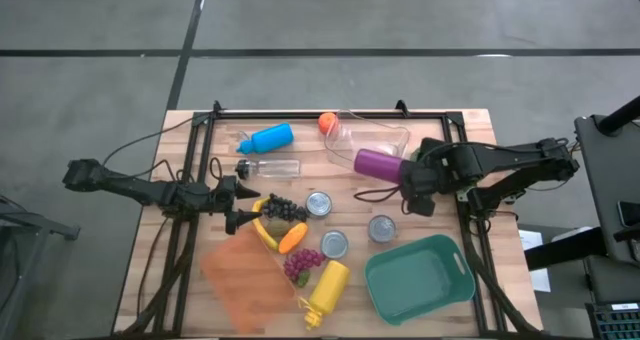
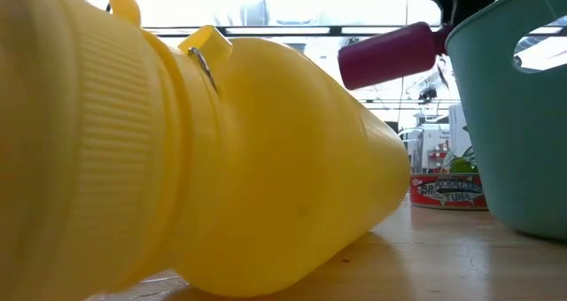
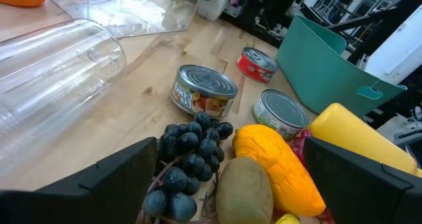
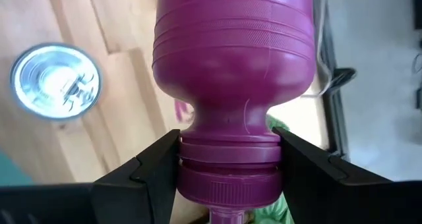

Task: Pick & Place Food Item
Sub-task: Put the purple water bottle into the transparent bin

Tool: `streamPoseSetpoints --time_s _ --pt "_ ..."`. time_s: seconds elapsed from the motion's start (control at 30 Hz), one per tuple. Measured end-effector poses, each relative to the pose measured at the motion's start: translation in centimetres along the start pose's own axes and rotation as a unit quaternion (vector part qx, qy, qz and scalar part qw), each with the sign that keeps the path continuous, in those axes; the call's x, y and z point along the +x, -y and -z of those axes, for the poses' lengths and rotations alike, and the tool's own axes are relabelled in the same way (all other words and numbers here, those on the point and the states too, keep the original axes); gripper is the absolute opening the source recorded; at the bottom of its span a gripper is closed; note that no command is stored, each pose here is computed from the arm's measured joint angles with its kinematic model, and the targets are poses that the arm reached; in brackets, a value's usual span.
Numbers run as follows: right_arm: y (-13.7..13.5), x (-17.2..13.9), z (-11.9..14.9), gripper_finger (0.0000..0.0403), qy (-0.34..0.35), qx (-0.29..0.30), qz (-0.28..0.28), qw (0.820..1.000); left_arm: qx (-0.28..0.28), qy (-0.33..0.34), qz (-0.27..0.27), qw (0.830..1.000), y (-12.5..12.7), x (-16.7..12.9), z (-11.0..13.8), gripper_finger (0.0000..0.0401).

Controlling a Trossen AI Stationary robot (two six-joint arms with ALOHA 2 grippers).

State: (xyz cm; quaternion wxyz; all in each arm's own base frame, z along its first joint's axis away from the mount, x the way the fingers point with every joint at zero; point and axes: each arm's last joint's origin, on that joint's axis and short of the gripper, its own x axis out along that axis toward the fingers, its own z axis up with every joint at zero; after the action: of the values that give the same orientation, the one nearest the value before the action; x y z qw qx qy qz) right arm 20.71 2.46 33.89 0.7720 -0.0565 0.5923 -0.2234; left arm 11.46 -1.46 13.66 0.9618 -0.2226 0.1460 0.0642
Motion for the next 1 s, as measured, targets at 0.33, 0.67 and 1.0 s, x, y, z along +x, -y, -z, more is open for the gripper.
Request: streamPoseSetpoints --time_s 0.33,0.67,1.0 --pt "-0.3 -0.9 0.4 0.0203 0.044 -0.043 0.035 0.997 0.0 0.0 0.0 1.0 0.0 0.0 0.0 0.0384" --pt "-0.6 -1.9 0.4 0.0203 0.115 -0.045 0.084 0.989 0.0 0.0 0.0 1.0 0.0 0.0 0.0 0.0384" --pt "-1.5 -2.8 1.2 0.0203 0.132 -0.128 0.067 0.981 0.0 0.0 0.0 1.0 0.0 0.0 0.0 0.0384"
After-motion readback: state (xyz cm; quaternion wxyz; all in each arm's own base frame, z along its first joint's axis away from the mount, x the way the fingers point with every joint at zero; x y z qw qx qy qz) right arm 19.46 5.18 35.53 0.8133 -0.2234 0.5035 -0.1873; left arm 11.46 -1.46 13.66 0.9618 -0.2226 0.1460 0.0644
